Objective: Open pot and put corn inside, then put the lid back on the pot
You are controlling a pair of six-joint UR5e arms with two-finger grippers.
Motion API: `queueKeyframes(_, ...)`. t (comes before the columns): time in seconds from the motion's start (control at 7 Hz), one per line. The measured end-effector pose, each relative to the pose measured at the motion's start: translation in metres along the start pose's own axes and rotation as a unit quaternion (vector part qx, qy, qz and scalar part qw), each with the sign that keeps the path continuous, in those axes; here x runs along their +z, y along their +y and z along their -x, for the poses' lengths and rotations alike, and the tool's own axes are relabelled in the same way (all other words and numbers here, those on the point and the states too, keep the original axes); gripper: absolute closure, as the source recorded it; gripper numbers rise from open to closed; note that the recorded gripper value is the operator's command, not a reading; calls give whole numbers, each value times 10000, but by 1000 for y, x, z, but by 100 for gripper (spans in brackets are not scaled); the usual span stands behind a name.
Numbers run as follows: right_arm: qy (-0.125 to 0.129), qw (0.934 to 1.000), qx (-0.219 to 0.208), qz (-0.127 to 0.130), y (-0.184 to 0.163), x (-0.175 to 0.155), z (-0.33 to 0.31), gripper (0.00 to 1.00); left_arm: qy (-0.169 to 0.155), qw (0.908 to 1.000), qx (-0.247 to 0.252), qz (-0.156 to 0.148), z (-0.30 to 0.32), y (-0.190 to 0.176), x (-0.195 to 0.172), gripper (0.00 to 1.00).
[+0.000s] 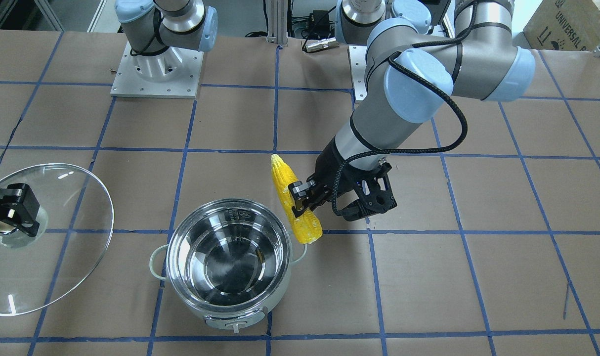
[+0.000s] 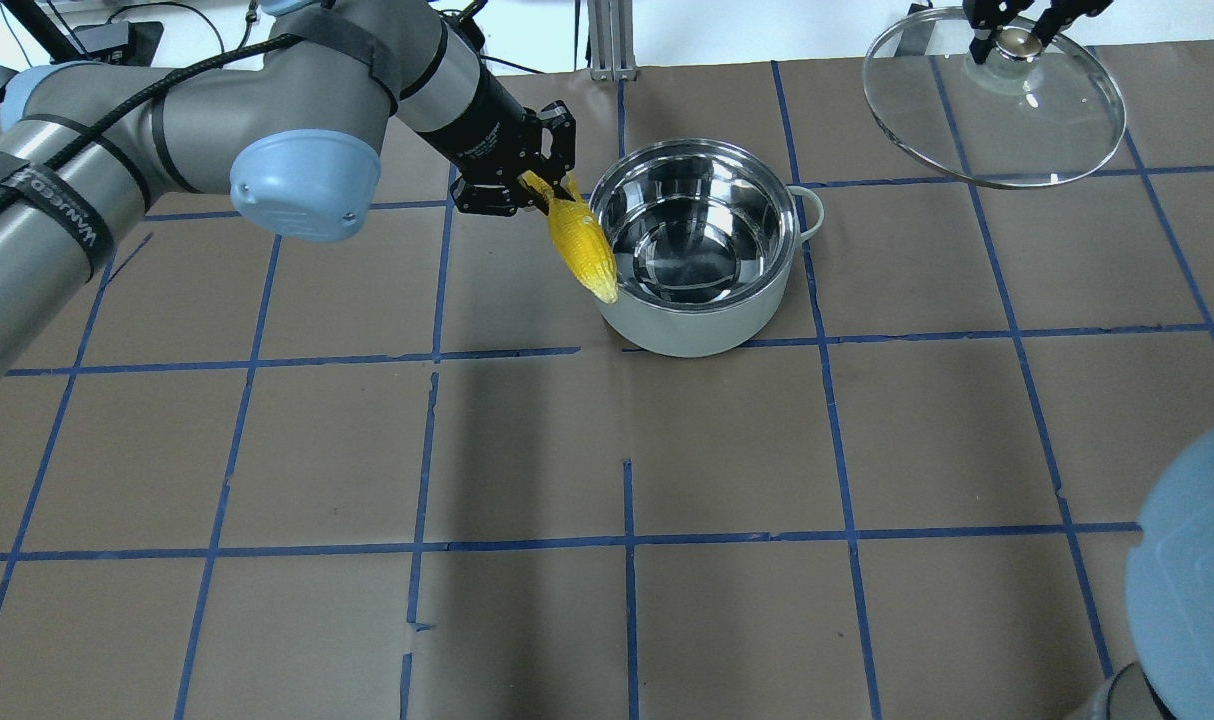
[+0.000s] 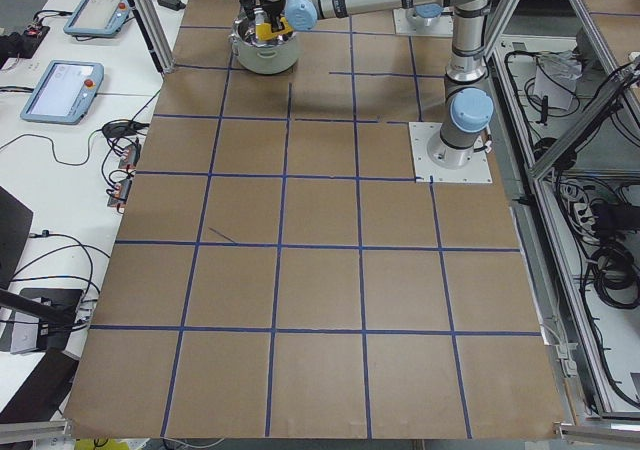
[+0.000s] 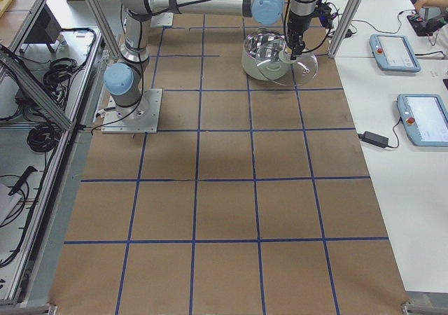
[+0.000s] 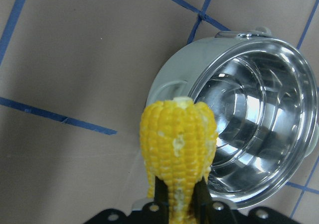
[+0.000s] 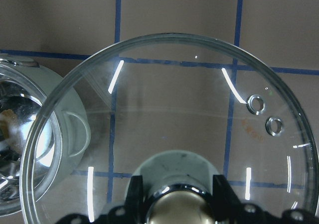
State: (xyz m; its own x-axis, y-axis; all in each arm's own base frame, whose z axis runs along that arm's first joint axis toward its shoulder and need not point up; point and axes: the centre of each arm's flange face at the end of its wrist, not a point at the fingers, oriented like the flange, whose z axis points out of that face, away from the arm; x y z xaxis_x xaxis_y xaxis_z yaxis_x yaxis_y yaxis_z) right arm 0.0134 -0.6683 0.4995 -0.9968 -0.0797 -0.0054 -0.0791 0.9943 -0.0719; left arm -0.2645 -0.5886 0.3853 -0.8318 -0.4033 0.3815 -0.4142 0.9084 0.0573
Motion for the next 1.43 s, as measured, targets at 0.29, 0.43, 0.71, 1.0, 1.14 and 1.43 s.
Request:
queueKeyframes(0.29, -3, 10000, 1, -6, 0, -1, 1, 76, -149, 9999, 7, -83, -35, 4, 24, 93)
queueKeyframes(0.43, -3, 10000, -1, -8, 0, -1, 1, 76, -207, 9997, 6, -140, -53, 4, 34, 84)
queueKeyframes(0.71, -9, 10000, 1, -3, 0, -1, 2, 76, -392, 9991, 28, -183, -73, 7, 62, 1)
queueKeyframes(1.0, -13, 10000, 6, -28, 3, -5, 4, 76, -507, 9986, -41, -175, -76, 10, 78, 2)
queueKeyframes(1.14, -12, 10000, 3, -34, 4, -6, 4, 76, -499, 9986, -49, -195, -78, 10, 77, 2)
queueKeyframes(1.43, -12, 10000, -4, -40, 4, -7, 6, 76, -422, 9985, 207, -290, -79, 8, 56, 2)
